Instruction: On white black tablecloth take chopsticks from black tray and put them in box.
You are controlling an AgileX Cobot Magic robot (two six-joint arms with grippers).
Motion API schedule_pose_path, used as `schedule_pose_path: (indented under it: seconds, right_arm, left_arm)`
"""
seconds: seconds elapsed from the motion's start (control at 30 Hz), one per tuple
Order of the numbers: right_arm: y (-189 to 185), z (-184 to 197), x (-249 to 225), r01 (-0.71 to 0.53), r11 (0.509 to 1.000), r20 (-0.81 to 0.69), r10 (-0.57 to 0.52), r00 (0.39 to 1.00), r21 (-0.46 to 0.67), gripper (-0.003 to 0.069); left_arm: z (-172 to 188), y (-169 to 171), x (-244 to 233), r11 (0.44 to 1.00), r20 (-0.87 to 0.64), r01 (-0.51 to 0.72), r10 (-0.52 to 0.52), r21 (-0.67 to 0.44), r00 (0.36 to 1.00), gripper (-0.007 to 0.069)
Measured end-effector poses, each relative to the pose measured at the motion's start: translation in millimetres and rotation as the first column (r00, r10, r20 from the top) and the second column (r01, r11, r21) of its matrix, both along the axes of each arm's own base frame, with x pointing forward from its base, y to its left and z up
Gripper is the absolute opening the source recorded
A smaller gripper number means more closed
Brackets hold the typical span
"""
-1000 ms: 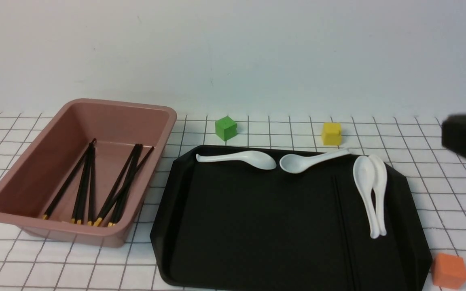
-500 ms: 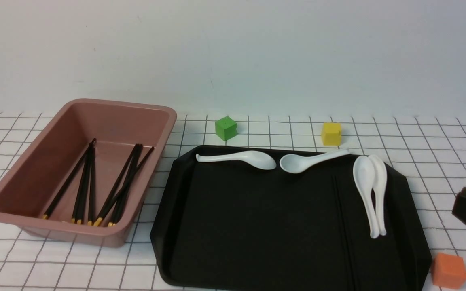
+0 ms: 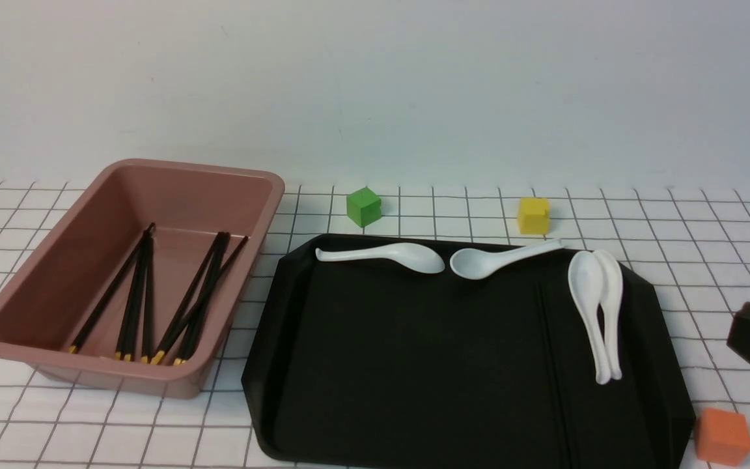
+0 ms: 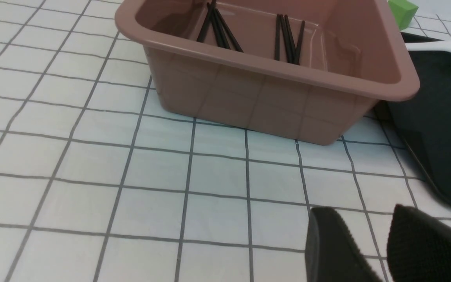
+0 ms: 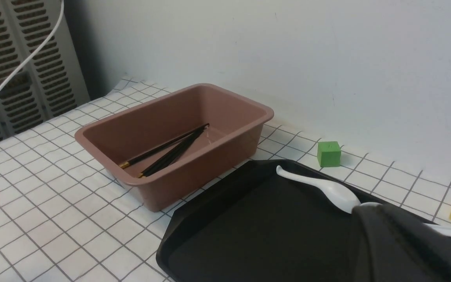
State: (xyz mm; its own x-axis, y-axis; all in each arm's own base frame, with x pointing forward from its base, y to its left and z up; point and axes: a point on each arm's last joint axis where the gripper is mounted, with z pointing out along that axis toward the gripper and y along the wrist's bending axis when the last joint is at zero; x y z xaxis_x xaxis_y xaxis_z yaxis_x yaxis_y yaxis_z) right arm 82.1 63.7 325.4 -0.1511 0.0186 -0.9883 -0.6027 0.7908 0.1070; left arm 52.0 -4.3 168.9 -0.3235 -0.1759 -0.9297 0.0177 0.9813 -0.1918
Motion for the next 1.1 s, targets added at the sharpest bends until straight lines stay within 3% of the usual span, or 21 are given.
schedule_pose_path:
  seconds: [0.23,0.47,0.8,1.0,1.1]
  right_arm:
    - [-1.6,-34.1,3.9,0.034,0.996,0.11,-0.043,0.993,0.081,0.0015]
    - [-26.9,-73.3,-9.0,0.177,0.97,0.149,-0.202,0.968,0.165,0.002]
    - [-50.5,-127.6,-26.1,0.42,0.907,0.091,-0.421,0.902,0.034,0.0027]
    - [-53.7,-150.0,-29.4,0.437,0.882,-0.061,-0.453,0.89,-0.176,0.0035]
    - [-54.2,-150.4,-30.0,0.438,0.879,-0.07,-0.457,0.887,-0.188,0.0038]
  left_arm:
    - [0.0,0.0,0.0,1.0,0.0,0.0,0.0,0.0,1.0,0.0238]
    - [0.0,0.0,0.0,1.0,0.0,0.0,0.0,0.0,1.0,0.0238]
    - [0.0,0.0,0.0,1.0,0.0,0.0,0.0,0.0,1.0,0.0238]
    - [0.0,0.0,0.0,1.0,0.0,0.0,0.0,0.0,1.0,0.0238]
    - [0.0,0.0,0.0,1.0,0.0,0.0,0.0,0.0,1.0,0.0238]
